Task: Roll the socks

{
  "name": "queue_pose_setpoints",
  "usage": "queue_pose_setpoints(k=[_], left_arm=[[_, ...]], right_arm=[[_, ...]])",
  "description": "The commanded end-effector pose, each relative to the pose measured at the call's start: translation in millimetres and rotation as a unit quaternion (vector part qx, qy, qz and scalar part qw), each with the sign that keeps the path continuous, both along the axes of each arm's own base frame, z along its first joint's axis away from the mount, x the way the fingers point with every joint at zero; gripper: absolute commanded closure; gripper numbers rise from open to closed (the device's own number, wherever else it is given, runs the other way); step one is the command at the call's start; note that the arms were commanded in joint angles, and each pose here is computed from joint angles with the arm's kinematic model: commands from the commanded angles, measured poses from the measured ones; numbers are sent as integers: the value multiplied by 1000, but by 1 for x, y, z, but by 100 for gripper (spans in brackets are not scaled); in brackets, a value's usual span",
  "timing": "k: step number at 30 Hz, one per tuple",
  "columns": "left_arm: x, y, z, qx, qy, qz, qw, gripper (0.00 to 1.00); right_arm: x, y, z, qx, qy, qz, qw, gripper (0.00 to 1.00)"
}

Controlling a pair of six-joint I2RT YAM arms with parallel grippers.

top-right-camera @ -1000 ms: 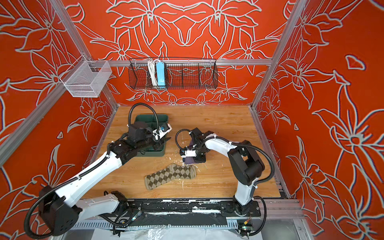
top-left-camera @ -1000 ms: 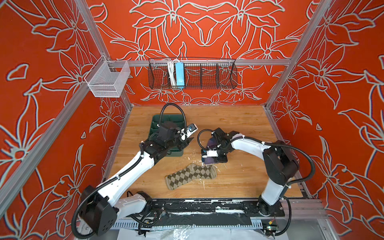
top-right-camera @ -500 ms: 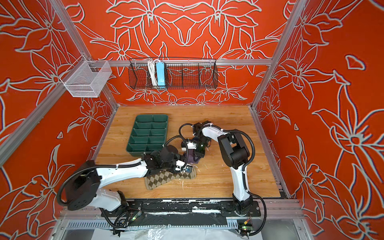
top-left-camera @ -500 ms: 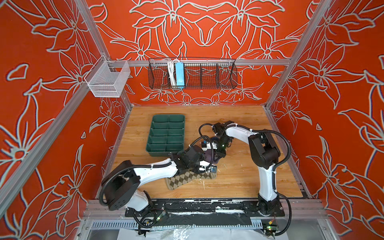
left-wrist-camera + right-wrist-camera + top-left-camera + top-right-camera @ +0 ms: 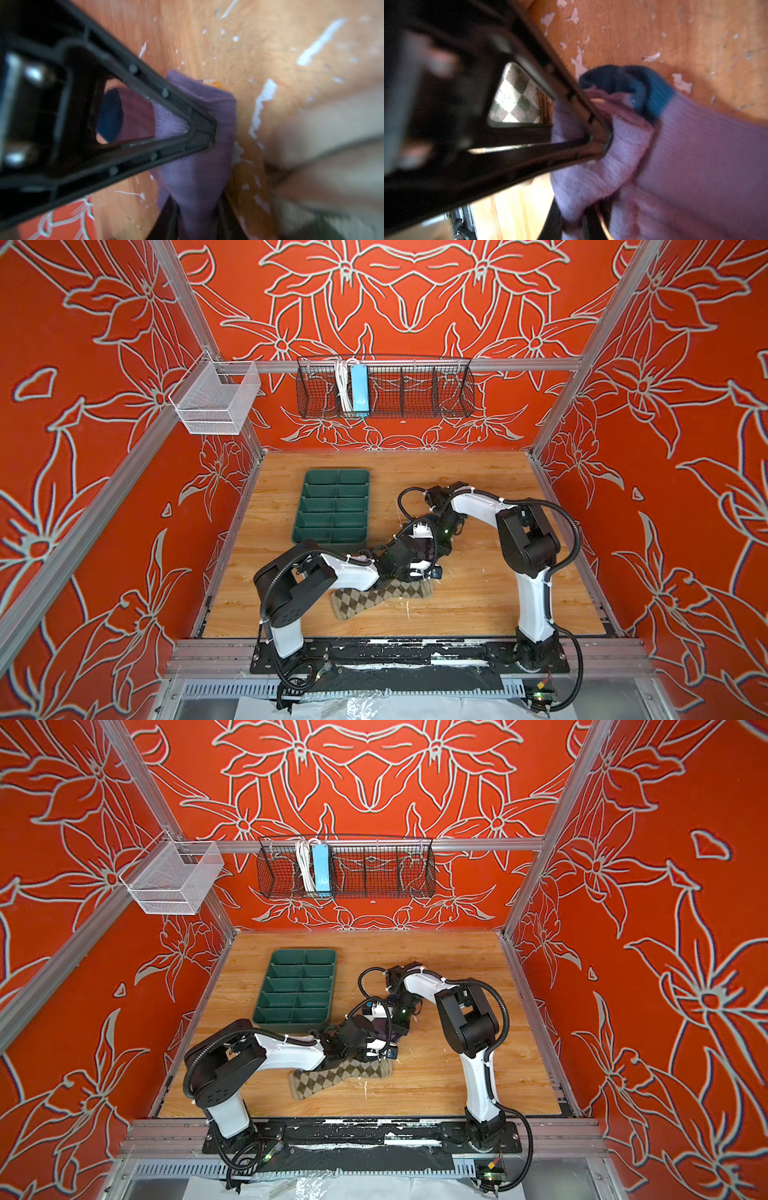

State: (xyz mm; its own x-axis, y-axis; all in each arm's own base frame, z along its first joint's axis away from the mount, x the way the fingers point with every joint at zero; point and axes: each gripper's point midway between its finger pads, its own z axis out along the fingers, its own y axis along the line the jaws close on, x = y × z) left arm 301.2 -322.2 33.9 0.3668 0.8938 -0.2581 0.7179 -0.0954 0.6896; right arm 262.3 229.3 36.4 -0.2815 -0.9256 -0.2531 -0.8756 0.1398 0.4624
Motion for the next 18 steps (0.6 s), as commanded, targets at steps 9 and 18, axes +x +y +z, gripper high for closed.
queue_pose_setpoints(k=[9, 18], left_arm=[[-9, 23, -13, 35, 57, 32, 997, 100], [-21, 36, -11, 65, 198, 61, 976, 100]], right_arm=[[20, -12, 21, 49, -81, -65, 993, 79], [58, -49, 73, 100, -180, -203, 957, 69]])
